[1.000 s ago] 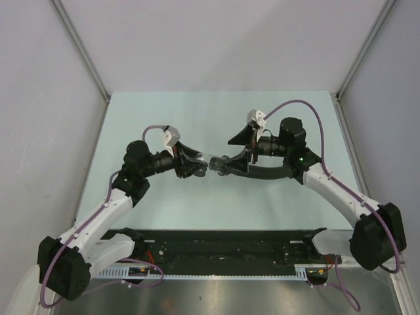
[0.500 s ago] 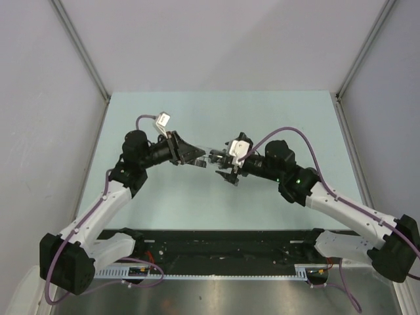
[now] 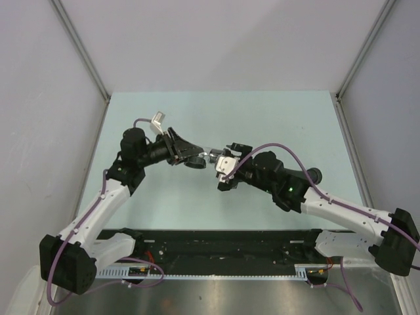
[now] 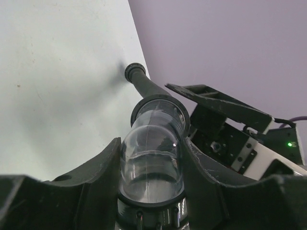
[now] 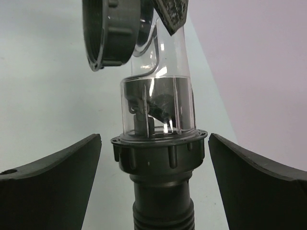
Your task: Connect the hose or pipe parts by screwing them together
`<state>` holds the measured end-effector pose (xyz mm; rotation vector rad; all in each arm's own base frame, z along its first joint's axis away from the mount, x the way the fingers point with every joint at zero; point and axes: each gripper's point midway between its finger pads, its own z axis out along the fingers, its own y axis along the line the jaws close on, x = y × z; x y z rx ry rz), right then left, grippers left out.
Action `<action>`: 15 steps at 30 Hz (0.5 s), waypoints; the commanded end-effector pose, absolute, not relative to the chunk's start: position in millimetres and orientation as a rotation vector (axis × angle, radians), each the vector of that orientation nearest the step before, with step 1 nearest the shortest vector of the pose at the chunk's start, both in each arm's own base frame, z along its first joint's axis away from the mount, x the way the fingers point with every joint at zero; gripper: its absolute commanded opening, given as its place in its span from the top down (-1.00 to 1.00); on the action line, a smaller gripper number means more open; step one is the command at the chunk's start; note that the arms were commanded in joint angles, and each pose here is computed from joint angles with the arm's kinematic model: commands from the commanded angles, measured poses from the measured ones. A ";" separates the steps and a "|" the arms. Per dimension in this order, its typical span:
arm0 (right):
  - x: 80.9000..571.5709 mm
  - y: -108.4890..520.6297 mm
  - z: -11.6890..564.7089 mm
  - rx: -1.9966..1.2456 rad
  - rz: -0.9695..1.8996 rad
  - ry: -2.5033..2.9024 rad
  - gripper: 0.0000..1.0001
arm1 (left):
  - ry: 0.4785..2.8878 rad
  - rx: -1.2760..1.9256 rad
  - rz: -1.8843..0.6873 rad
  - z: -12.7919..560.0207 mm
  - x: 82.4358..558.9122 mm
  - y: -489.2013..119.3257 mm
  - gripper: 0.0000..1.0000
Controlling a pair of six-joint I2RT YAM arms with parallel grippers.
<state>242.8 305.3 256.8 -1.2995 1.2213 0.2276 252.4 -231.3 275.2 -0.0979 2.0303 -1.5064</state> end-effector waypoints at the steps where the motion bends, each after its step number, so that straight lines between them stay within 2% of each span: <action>1: 257.5 305.0 259.7 -1.267 0.126 1.205 -0.92 | 1.982 -0.086 -1.650 311.0 242.8 -237.0 0.99; 3: 258.3 308.8 257.3 -1.270 0.135 1.196 -0.74 | 1.993 -0.082 -1.672 310.5 240.5 -238.5 0.99; 4: 256.0 314.2 260.4 -1.269 0.161 1.174 -0.50 | 2.000 -0.082 -1.679 309.1 240.3 -239.1 0.99; 6: 253.7 318.4 263.7 -1.257 0.196 1.161 -0.23 | 2.009 -0.065 -1.685 305.3 238.5 -239.9 0.99; 7: 251.2 323.5 266.8 -1.257 0.228 1.141 0.01 | 2.011 -0.054 -1.680 302.5 239.0 -240.2 0.99; 10: 244.4 333.1 270.7 -1.257 0.348 1.123 0.35 | 1.995 0.068 -1.635 291.8 239.6 -242.1 0.99; 13: 237.3 336.3 274.5 -1.246 0.567 1.160 0.53 | 1.920 0.209 -1.535 277.9 243.4 -241.9 0.99; 15: 224.4 337.4 277.0 -1.276 0.741 1.137 0.58 | 1.891 0.258 -1.481 263.7 243.7 -239.3 0.99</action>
